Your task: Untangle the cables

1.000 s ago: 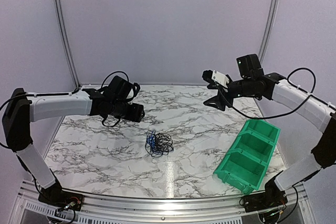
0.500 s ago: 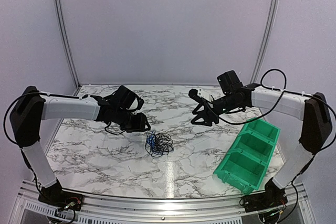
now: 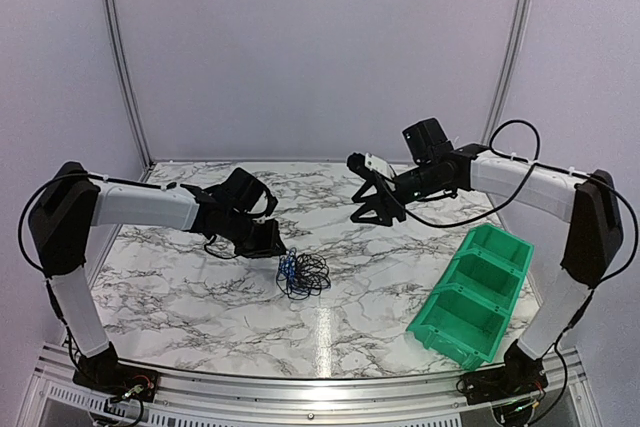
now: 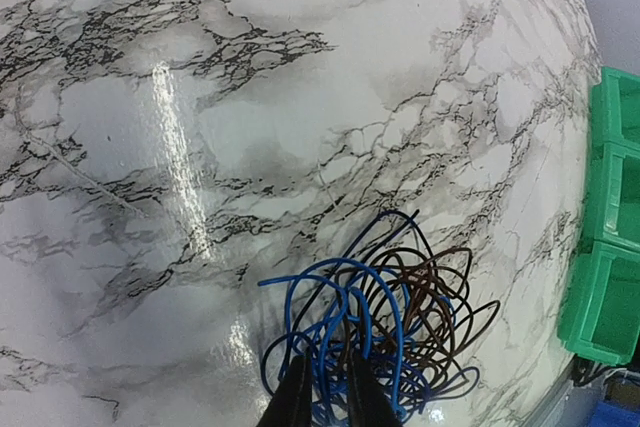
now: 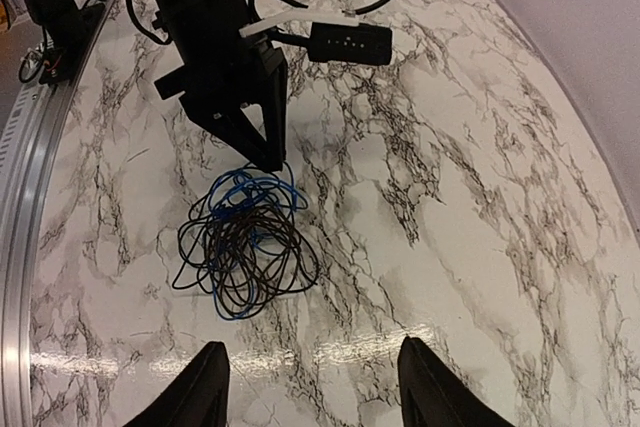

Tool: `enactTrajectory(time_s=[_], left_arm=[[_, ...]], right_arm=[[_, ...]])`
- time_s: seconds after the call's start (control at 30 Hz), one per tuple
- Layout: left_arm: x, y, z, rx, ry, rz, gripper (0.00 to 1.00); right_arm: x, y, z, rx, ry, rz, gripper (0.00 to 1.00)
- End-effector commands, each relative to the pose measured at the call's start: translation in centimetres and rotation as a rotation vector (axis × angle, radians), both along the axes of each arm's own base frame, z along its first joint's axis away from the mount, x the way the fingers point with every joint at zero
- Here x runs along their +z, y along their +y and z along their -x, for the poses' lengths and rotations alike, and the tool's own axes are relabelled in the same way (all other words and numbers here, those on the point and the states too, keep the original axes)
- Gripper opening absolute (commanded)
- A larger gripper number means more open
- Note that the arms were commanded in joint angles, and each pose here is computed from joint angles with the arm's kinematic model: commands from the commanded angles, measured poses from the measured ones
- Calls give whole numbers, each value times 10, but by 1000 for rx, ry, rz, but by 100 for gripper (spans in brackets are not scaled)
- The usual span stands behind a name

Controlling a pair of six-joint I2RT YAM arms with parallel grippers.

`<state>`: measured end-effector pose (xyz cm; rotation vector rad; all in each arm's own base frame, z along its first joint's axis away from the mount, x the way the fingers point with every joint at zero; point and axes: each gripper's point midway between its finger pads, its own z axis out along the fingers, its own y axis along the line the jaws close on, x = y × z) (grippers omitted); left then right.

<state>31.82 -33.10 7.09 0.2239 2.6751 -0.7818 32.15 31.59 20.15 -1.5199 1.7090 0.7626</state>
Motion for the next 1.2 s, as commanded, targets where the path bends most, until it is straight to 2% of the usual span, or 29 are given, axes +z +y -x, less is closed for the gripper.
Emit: enactTrajectory(time_s=[0.0, 0.13, 0.27, 0.53, 0.67, 0.77, 0.9, 1.0, 1.17], left_arm=[[0, -8, -8, 1, 5, 17, 12], [7, -11, -9, -11, -10, 31, 0], [42, -18, -10, -80, -116, 74, 0], [126, -23, 7, -235, -346, 187, 0], [160, -19, 12, -237, -417, 236, 0], [179, -17, 16, -224, -446, 272, 0], [197, -7, 15, -161, -485, 293, 0], [212, 0, 17, -127, -516, 312, 0], [266, 15, 22, -79, -620, 371, 0]], right_arm=[[-3, 23, 8, 50, 53, -48, 58], [-13, 42, 17, 92, 65, -24, 58], [-14, 56, 20, 105, 67, -23, 59], [12, 72, 8, 77, 83, -119, 61], [10, 83, 2, 55, 142, -187, 69], [-1, 93, -3, 48, 183, -220, 81], [-22, 111, -6, 52, 252, -252, 87], [-48, 127, 3, 61, 309, -229, 87], [-86, 145, 9, 36, 425, -226, 76]])
